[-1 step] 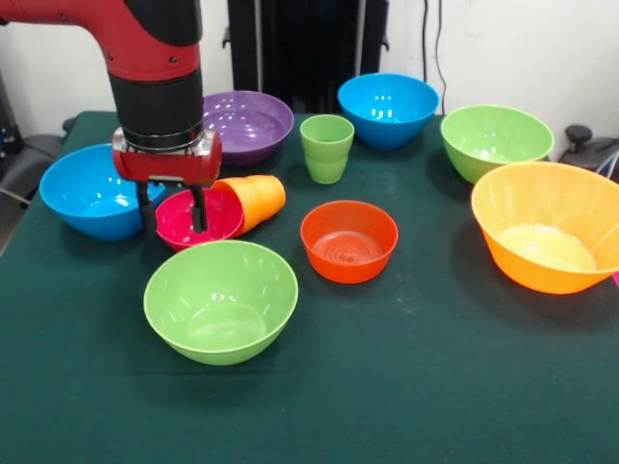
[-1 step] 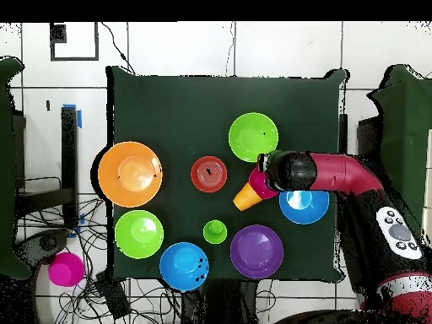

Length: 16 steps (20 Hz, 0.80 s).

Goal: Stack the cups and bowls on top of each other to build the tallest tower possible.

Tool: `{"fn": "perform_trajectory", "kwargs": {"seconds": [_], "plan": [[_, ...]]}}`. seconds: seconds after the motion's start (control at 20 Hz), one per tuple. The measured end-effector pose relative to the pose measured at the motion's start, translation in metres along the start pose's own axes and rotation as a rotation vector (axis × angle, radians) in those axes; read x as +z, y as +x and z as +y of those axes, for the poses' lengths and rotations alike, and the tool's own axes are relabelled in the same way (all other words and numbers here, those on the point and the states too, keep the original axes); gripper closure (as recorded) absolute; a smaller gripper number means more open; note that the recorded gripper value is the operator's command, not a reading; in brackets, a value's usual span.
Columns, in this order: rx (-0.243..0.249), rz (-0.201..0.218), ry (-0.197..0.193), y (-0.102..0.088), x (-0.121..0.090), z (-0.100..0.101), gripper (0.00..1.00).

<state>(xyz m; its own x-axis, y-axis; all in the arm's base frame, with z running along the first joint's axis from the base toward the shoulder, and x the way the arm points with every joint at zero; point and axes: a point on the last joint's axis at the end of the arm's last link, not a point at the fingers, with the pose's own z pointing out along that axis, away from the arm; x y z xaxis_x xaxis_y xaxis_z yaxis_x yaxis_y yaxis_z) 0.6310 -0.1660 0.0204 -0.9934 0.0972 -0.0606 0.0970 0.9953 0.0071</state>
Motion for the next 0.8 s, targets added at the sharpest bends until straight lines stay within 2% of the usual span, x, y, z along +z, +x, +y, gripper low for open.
{"fn": "perform_trajectory", "kwargs": {"seconds": [0.3, 0.6, 0.8], "plan": [[0.003, 0.018, 0.015, 0.007, 0.004, -0.002, 0.0], [0.006, 0.046, 0.006, 0.017, 0.02, 0.002, 0.0], [0.019, 0.053, 0.001, 0.021, 0.024, -0.004, 0.0]]}}
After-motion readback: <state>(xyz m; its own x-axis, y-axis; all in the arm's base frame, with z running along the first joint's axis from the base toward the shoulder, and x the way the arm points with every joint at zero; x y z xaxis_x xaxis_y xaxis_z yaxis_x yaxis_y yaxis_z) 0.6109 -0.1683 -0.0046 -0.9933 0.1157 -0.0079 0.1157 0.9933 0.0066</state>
